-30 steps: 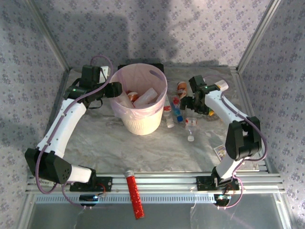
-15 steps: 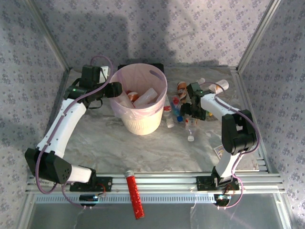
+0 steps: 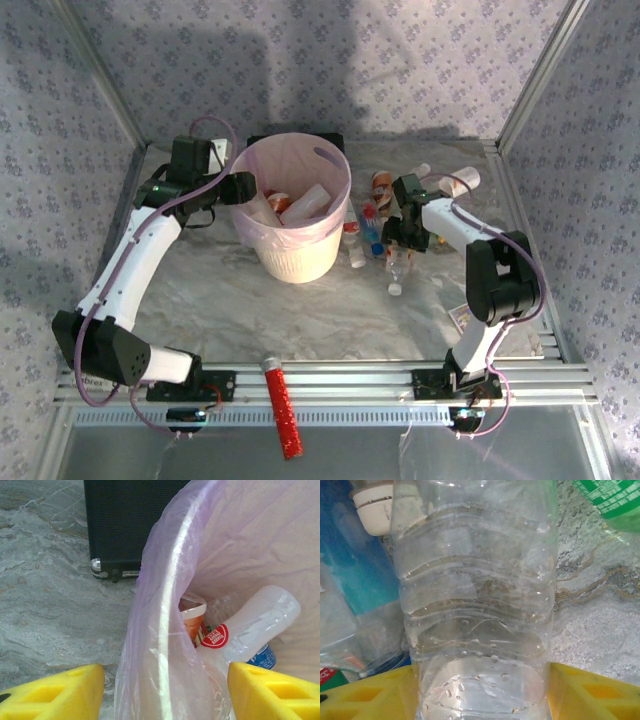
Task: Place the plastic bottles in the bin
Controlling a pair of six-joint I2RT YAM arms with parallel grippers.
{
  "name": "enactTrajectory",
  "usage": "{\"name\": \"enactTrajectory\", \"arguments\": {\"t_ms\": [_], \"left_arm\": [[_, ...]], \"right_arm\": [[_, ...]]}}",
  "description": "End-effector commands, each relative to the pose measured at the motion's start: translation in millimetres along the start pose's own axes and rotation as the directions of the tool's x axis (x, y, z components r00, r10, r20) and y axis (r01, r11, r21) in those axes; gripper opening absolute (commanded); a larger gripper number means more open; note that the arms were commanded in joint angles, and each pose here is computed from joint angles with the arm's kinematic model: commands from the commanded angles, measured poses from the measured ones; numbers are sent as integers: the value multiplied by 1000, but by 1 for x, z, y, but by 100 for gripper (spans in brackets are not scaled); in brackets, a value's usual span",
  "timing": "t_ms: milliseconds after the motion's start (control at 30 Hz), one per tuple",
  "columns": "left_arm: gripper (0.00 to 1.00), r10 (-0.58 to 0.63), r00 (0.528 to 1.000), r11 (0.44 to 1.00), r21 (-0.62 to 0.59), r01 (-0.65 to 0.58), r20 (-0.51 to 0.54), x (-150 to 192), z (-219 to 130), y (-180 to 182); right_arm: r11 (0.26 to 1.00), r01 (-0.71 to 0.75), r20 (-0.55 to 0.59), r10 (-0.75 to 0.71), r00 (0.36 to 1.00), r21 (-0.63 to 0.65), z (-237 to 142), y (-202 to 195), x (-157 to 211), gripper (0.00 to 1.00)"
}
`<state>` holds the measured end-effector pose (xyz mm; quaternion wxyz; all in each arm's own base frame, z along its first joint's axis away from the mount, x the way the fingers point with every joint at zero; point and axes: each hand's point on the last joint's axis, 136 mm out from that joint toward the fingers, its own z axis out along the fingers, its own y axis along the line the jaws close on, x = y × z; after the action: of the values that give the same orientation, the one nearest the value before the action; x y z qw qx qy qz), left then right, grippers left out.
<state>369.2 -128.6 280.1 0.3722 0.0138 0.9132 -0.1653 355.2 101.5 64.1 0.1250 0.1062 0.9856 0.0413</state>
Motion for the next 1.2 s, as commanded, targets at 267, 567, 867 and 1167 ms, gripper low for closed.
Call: {"name": "enactTrajectory", "arguments": {"t_ms": [267, 567, 867, 1167], "left_arm": [[66, -2, 1000, 1000, -21, 2, -10, 0, -2, 3], [66, -5, 1000, 1000, -9, 5, -9, -2, 4, 1], [66, -8, 1000, 1000, 0, 8, -11, -1, 5, 0], [66, -15, 1000, 1000, 13, 15, -13, 0, 6, -2]], "right_arm": [[994, 40, 138, -25, 990, -105, -88, 10, -11, 62], [953, 166, 406, -50, 913, -255, -218, 49, -42, 60], [835, 382, 629, -56, 776, -396, -340, 113, -56, 61], [665, 579, 661, -168, 732, -472, -363, 225, -42, 61]]}}
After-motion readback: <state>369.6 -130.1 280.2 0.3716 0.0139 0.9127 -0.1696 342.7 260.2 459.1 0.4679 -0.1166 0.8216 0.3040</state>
